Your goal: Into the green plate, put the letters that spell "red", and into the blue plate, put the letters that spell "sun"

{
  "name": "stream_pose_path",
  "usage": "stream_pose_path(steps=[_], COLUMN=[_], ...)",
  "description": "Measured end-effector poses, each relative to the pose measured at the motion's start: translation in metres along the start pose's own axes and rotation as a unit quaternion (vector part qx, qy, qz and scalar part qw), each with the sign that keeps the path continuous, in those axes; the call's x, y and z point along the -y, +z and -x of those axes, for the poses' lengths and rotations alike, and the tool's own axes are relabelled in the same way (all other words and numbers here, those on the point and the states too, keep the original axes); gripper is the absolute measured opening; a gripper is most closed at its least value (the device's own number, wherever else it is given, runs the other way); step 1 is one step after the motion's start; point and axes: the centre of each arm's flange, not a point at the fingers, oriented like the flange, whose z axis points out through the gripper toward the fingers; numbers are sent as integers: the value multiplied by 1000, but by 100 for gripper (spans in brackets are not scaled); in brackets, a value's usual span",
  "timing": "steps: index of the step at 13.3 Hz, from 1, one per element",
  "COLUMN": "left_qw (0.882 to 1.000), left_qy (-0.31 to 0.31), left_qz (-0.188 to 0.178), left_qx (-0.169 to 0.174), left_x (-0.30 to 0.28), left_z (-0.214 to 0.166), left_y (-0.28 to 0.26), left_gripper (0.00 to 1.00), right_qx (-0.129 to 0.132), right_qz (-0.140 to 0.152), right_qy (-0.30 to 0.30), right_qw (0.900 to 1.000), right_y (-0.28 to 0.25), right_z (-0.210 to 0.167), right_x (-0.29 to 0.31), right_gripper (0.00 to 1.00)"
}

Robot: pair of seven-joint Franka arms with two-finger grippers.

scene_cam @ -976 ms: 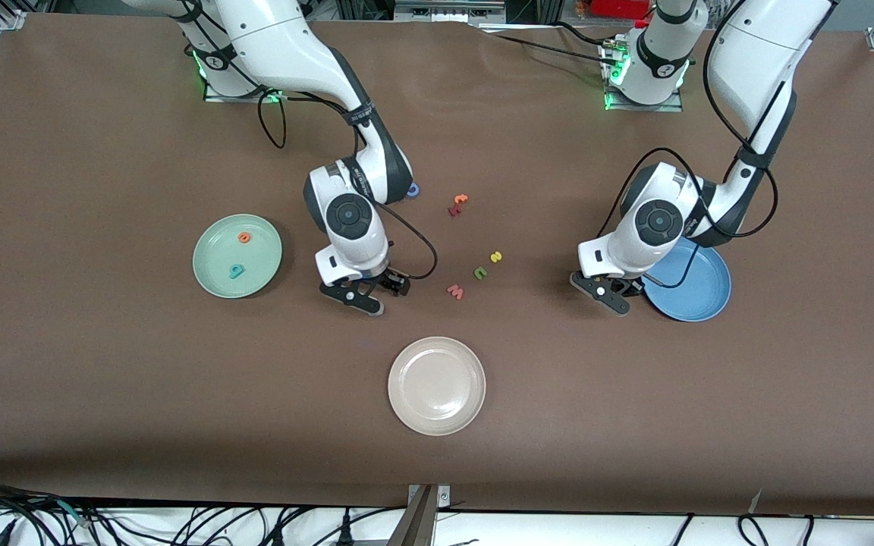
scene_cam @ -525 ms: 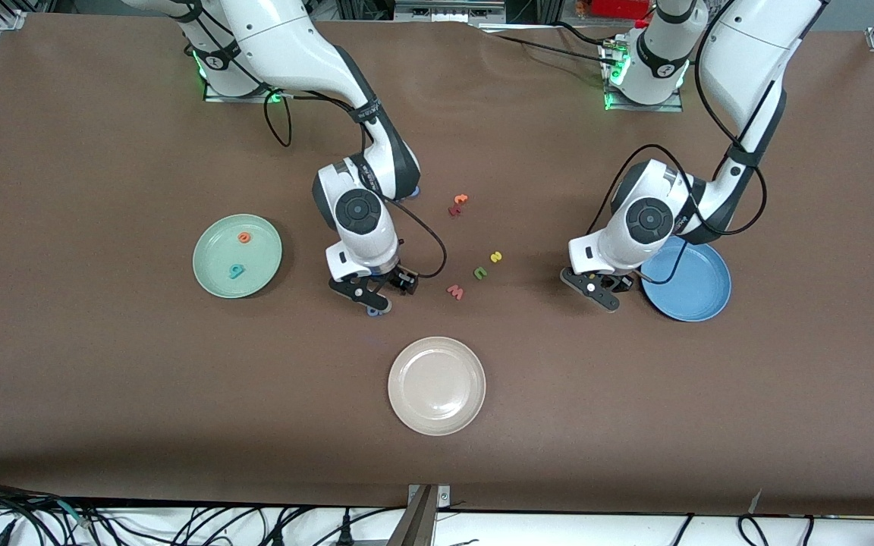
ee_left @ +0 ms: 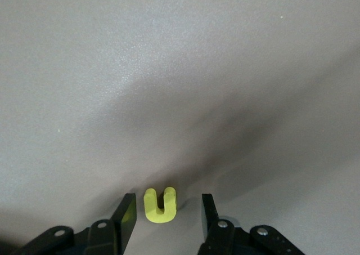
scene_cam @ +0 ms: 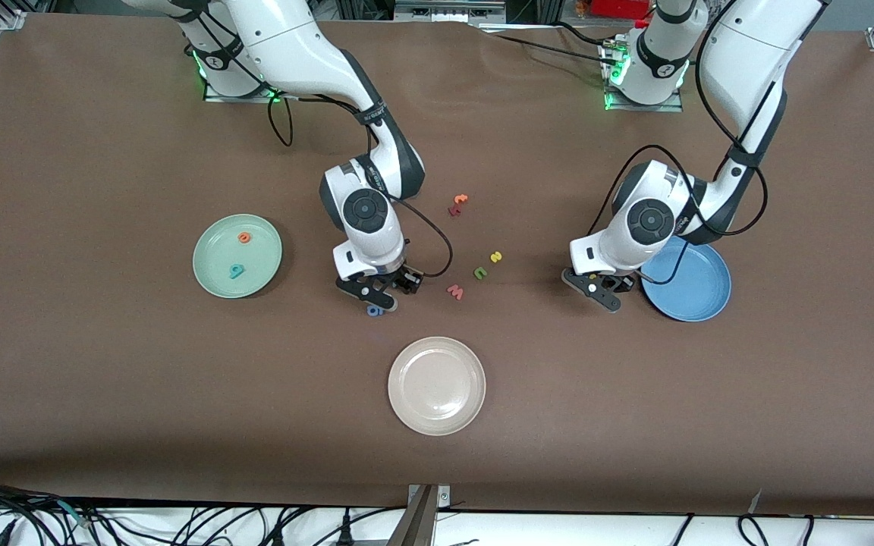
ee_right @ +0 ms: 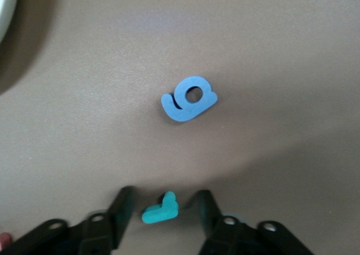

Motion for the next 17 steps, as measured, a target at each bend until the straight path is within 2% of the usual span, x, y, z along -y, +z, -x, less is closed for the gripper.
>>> stream_pose_path(steps=[1, 2, 3, 6, 7, 8, 9, 14, 17], left_qw=[1000, 1000, 1000, 1000, 1000, 1000, 1000, 1000, 999], left_qy=[-1, -1, -1, -1, -1, -1, 0, 12, 31], left_qz=[0, 0, 1, 2, 2, 2, 2, -3, -11], left_qx=[1, 2, 2, 0, 0, 0, -1, -4, -1], left_x=[1, 2, 1, 1, 1, 1, 1, 13, 41], left_z=[0, 1, 1, 1, 1, 1, 0, 2, 4], left_y=[1, 2, 3, 6, 6, 6, 6, 3, -24], left_gripper=[55, 55, 55, 51, 44, 32, 26, 26, 26], right_qx=[0, -1, -1, -2, -2, -2, -2, -6, -7], right_qz=[-1, -1, -2, -4, -4, -4, -3, -4, -3], right_qy=[0, 0, 0, -3, -4, -4, -4, -15, -16], right_qw=[1000, 1000, 1000, 1000, 1000, 1000, 1000, 1000, 1000], right_y=[-1, -1, -2, -3, -3, -3, -3, -7, -7], right_z=[0, 0, 0, 2, 3, 2, 2, -3, -5], right_x=[1, 1, 1, 4, 4, 4, 4, 4, 4], right_gripper=[39, 39, 30, 27, 26, 19, 13, 14, 11])
